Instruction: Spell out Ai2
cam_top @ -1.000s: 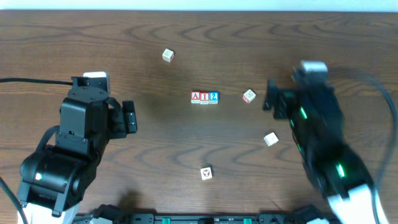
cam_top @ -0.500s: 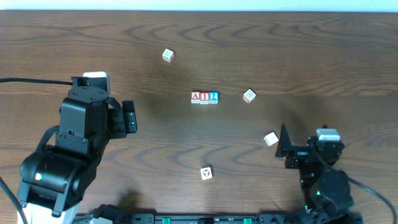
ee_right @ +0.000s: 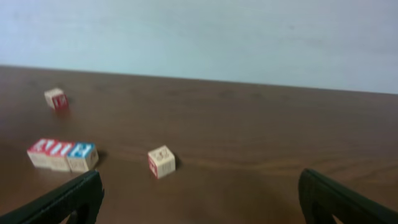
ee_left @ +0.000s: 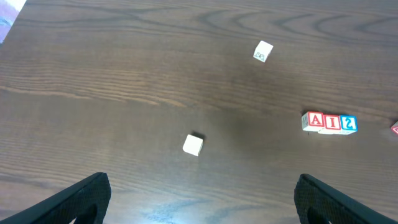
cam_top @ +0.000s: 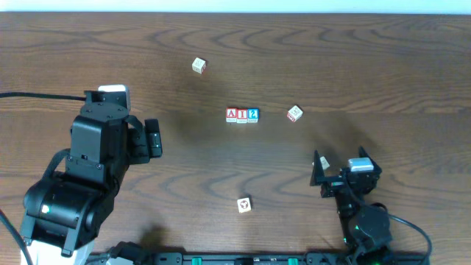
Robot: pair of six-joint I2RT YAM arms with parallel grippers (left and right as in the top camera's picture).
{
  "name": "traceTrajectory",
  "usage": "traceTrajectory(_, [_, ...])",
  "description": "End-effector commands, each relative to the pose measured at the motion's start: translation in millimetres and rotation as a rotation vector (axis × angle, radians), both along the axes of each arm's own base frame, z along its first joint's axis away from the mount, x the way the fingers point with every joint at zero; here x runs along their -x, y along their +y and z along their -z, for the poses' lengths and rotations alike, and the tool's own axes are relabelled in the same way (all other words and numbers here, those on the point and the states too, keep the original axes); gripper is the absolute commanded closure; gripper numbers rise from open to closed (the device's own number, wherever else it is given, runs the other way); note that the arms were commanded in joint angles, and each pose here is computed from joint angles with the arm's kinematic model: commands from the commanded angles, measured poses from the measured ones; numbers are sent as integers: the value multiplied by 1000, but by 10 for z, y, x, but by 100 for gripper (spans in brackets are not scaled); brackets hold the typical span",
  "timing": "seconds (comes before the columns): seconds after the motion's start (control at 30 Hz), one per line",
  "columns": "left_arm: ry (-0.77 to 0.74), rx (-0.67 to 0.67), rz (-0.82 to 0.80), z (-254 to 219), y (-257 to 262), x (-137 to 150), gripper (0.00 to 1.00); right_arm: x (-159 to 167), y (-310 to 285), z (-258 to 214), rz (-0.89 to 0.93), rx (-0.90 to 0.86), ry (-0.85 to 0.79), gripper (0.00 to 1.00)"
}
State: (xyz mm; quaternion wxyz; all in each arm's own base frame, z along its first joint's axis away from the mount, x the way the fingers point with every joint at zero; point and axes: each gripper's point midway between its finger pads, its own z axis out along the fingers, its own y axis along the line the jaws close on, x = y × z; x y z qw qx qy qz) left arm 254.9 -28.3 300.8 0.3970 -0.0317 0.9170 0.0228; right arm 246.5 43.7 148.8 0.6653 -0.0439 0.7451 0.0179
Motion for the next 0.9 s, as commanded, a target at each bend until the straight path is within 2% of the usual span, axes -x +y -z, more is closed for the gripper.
traceTrajectory(0.0, [-13, -9, -15, -47, 34, -8, 5, 23, 53, 118, -48, 97, 37, 1])
traceTrajectory(0.2, [-13, -9, -15, -47, 34, -8, 5, 82, 329, 202, -215, 105, 65, 1])
traceTrajectory(0.77, [-12, -9, -9, -40, 28, 2, 5, 82, 333, 221, -217, 107, 73, 1])
traceTrajectory(0.87, [-90, -23, -8, -160, 114, 148, 5, 82, 333, 221, -217, 107, 73, 1])
